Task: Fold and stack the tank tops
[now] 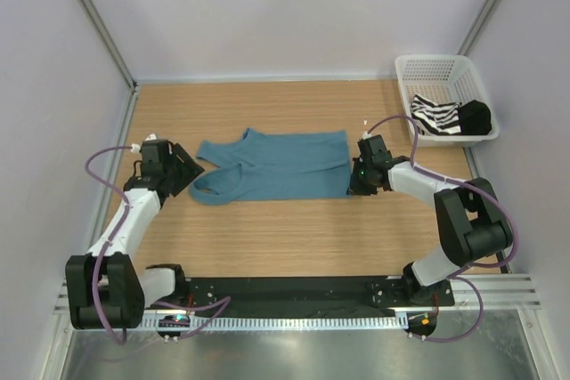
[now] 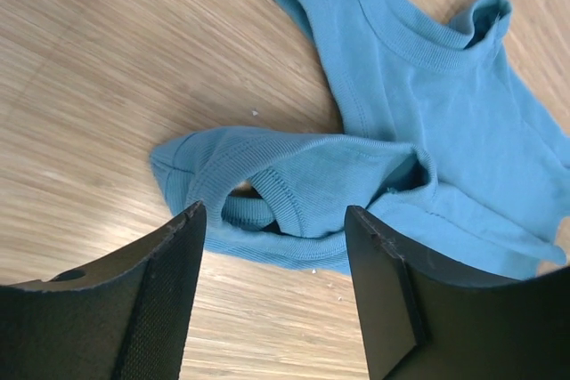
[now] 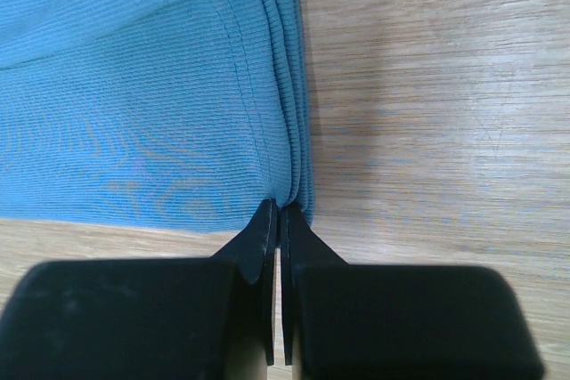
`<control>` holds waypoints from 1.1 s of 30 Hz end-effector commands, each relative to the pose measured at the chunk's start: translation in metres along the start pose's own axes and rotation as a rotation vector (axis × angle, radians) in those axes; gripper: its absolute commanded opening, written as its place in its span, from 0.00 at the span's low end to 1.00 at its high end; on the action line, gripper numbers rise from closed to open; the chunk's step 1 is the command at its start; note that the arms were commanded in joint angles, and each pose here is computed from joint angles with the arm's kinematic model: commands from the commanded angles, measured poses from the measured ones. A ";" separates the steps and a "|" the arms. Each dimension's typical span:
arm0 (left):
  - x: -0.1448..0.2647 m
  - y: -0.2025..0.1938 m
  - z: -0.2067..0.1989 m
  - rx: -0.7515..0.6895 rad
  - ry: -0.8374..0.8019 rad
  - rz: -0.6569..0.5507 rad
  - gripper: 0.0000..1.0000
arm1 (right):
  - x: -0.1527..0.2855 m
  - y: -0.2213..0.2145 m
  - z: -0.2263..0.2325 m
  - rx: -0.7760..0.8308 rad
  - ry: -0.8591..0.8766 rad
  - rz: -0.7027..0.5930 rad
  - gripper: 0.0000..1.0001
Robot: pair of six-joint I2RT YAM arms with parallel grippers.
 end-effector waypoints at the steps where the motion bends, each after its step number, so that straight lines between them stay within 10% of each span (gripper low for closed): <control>1: 0.011 0.013 0.009 0.008 0.052 -0.096 0.63 | 0.000 0.008 0.003 0.015 0.017 -0.023 0.01; 9: 0.000 0.006 0.018 0.010 0.102 -0.054 0.55 | -0.002 0.007 0.005 0.010 0.027 -0.016 0.01; 22: -0.027 -0.008 0.025 -0.042 0.114 0.040 0.00 | 0.001 0.000 0.004 0.010 0.034 0.000 0.01; 33: 0.004 0.041 0.037 0.029 0.411 -0.147 0.00 | 0.008 -0.020 0.000 0.006 0.051 0.040 0.01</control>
Point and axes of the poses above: each gripper's point midway between its finger pads, its own x axis back along the fingers, its own z axis along the line the jaws close on, y = z × x, the point moved 3 cm from there along x, back along the fingers, and after that the axes turned 7 degrees about x, right-handed, at the moved point
